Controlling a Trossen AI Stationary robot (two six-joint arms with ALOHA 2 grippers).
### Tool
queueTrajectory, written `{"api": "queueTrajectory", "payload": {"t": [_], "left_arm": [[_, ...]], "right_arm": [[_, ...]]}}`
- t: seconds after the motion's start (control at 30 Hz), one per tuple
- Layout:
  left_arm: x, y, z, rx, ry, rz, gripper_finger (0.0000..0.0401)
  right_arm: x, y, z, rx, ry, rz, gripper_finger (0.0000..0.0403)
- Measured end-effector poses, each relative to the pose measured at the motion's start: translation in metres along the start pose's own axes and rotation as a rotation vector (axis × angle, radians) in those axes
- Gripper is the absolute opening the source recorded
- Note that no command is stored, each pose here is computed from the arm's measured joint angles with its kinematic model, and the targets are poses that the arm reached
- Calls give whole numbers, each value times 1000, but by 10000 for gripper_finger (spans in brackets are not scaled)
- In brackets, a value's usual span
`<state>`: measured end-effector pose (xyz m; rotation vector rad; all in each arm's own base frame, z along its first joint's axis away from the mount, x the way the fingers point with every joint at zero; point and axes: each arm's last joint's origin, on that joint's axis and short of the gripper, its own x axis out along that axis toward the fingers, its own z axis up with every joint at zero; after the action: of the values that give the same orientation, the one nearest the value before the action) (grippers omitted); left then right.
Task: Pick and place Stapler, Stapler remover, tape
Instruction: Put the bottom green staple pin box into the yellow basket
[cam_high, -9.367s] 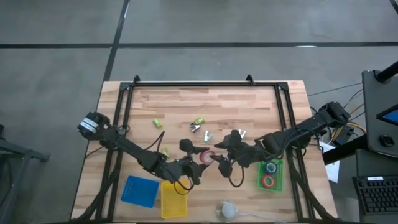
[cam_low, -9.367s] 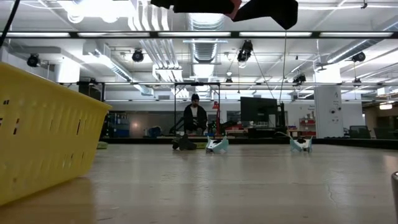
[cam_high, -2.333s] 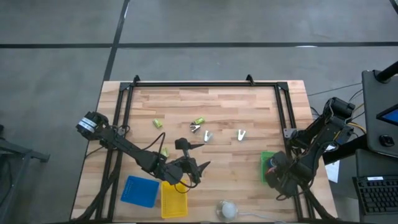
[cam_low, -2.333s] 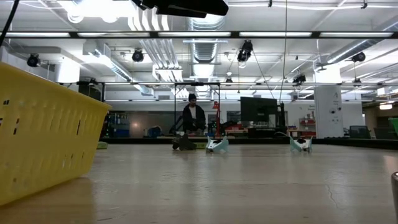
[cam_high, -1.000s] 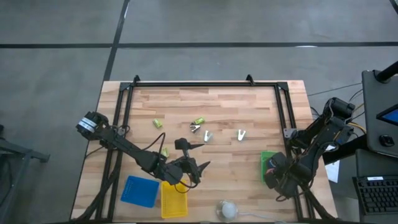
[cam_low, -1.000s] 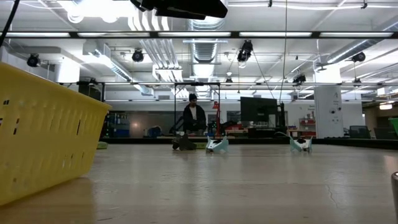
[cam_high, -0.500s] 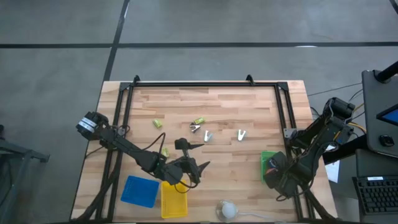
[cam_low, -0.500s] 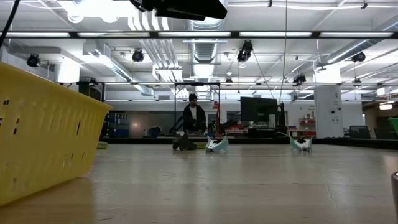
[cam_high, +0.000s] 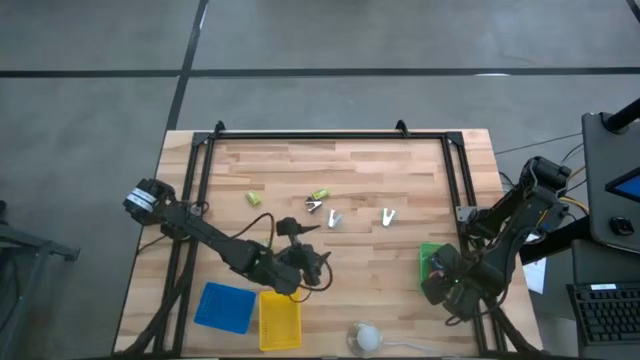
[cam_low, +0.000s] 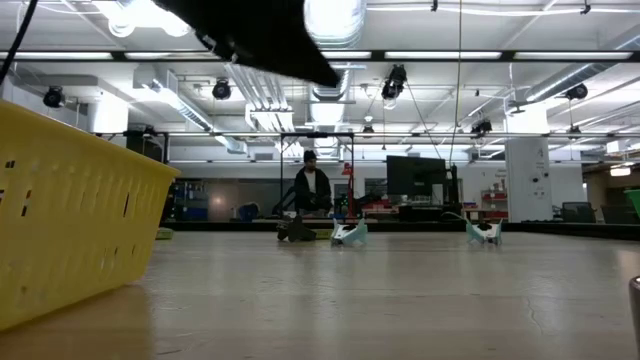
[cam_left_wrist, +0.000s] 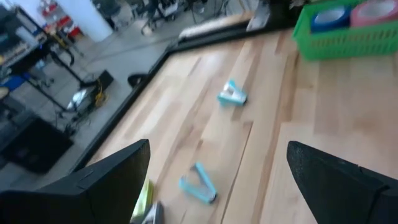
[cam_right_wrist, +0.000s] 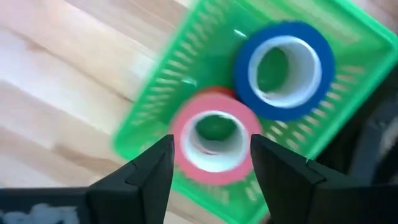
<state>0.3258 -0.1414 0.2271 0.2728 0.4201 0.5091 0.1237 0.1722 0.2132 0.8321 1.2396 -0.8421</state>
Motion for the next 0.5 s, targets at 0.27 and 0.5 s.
{"api": "queueTrajectory", "payload": {"t": [0.27, 0.5], "left_arm": [[4, 13, -24, -126, 155, 113, 381], [5, 37, -52, -318, 411, 225, 381]], "right_arm": [[-20, 15, 4, -68, -209, 186, 199], [-23, 17, 9, -99, -377, 260, 201]]}}
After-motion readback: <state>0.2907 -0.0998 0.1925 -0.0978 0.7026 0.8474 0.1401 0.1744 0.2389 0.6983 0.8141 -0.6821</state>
